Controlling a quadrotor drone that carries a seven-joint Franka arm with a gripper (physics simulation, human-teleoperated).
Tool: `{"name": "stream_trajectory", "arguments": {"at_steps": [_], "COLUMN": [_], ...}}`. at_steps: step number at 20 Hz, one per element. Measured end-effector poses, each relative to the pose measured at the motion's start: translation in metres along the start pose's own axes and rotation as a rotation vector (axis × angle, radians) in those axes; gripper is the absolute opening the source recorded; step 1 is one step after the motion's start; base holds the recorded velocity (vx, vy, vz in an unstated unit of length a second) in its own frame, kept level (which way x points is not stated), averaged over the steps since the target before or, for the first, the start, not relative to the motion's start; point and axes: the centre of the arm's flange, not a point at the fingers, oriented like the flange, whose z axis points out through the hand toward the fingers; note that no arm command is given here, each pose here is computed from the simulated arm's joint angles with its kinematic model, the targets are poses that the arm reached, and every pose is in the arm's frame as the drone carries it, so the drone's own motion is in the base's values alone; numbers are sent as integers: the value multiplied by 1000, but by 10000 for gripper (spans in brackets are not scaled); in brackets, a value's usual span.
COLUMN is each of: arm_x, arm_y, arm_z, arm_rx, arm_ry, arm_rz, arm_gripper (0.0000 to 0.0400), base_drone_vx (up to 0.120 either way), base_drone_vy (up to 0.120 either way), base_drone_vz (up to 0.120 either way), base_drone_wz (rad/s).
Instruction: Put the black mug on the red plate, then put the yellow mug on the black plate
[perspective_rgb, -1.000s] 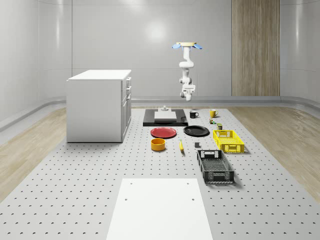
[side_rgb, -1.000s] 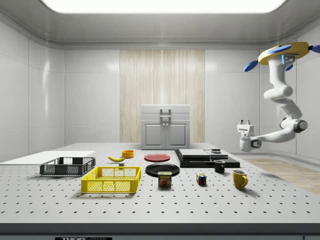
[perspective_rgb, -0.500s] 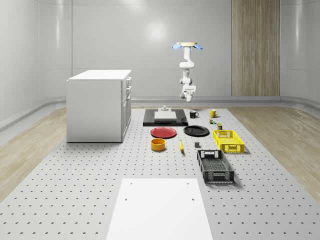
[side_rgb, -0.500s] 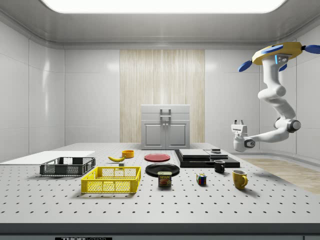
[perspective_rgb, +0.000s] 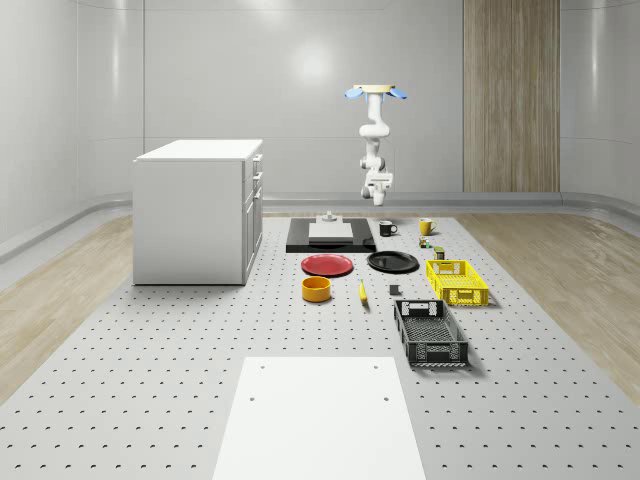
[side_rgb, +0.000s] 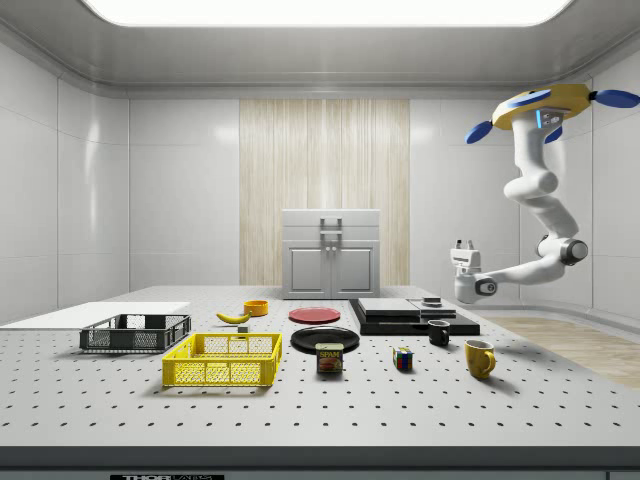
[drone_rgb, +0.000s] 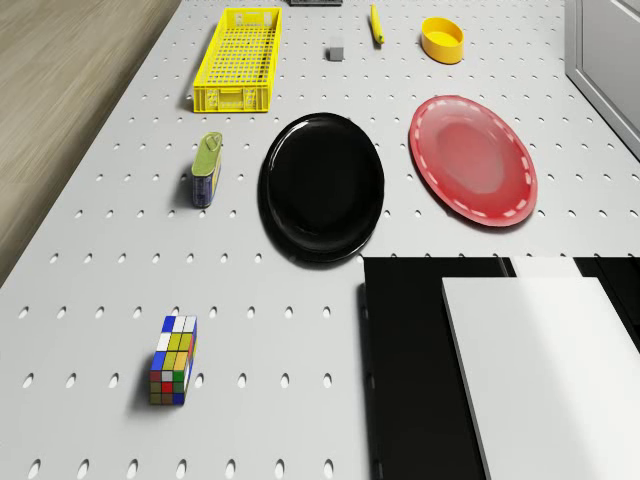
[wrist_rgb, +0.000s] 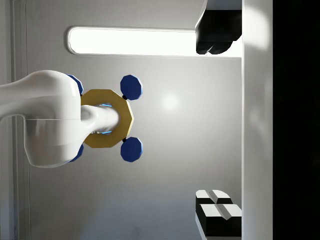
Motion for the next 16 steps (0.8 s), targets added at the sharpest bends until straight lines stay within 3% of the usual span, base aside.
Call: {"name": "stream_trajectory", "arguments": {"at_steps": [7, 13, 16], "arm_x": [-3, -10, -17], "arm_y": [-2, -9, -16], "arm_z": [0, 1, 3], "arm_rx": [-24, -90, -160], "arm_ry": [31, 104, 177], "arm_rz": [-1, -2, -3], "arm_gripper": [400, 400, 400], "base_drone_vx": [114, 0, 0], "base_drone_vy": [0, 0, 0], "base_drone_vz": [0, 0, -120], "base_drone_wz": [0, 0, 0]}}
